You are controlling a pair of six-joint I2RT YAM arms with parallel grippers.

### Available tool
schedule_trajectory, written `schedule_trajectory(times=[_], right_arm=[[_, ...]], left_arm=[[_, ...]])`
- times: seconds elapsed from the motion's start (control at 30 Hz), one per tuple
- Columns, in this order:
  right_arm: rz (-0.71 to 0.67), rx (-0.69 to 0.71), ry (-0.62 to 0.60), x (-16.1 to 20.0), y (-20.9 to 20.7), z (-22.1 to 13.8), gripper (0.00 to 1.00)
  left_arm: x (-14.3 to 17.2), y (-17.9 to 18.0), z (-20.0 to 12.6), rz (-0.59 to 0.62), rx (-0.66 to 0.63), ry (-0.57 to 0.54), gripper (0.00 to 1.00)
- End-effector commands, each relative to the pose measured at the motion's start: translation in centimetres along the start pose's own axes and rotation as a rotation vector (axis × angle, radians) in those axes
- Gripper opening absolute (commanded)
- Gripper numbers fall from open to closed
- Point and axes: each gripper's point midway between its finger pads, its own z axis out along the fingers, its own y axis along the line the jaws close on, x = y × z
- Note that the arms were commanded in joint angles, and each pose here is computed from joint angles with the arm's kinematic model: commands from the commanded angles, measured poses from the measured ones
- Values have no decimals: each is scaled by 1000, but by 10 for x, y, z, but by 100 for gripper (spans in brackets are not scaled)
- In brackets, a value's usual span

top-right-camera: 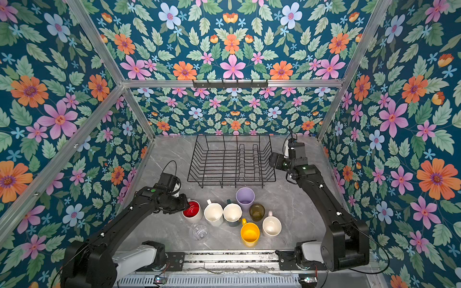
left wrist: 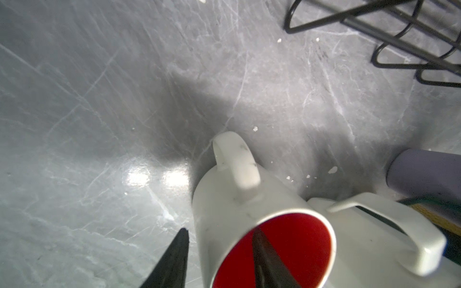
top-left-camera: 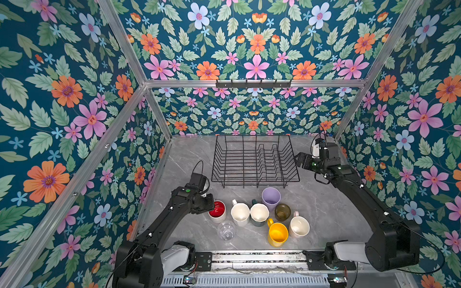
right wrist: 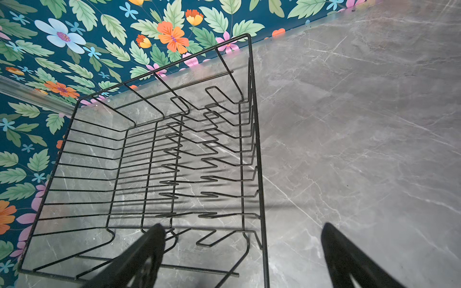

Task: Load cups into a dish rack
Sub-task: Pick up the cup from the bottom-left of the table.

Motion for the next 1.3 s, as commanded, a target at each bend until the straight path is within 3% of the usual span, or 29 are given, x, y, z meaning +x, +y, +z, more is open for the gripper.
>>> schedule_trajectory(times=[0.0, 0.43, 0.83, 1.0, 1.27], right_arm=[[-7, -1, -19, -4, 1, -2, 97], [-16, 2, -25, -4, 0, -4, 97], [-17, 8, -20, -2, -1, -2, 97], [-18, 3, -18, -2, 0, -1, 97], [-12, -12, -21, -3, 2, -4, 97]], left_arm=[[-3, 0, 3, -1, -12, -9, 42], [2, -1, 24, 22, -42, 41, 32], [6, -1, 32, 36, -51, 78, 8], [-1, -1, 21, 68, -77, 73, 0], [-24, -2, -20, 148, -141, 1, 0]])
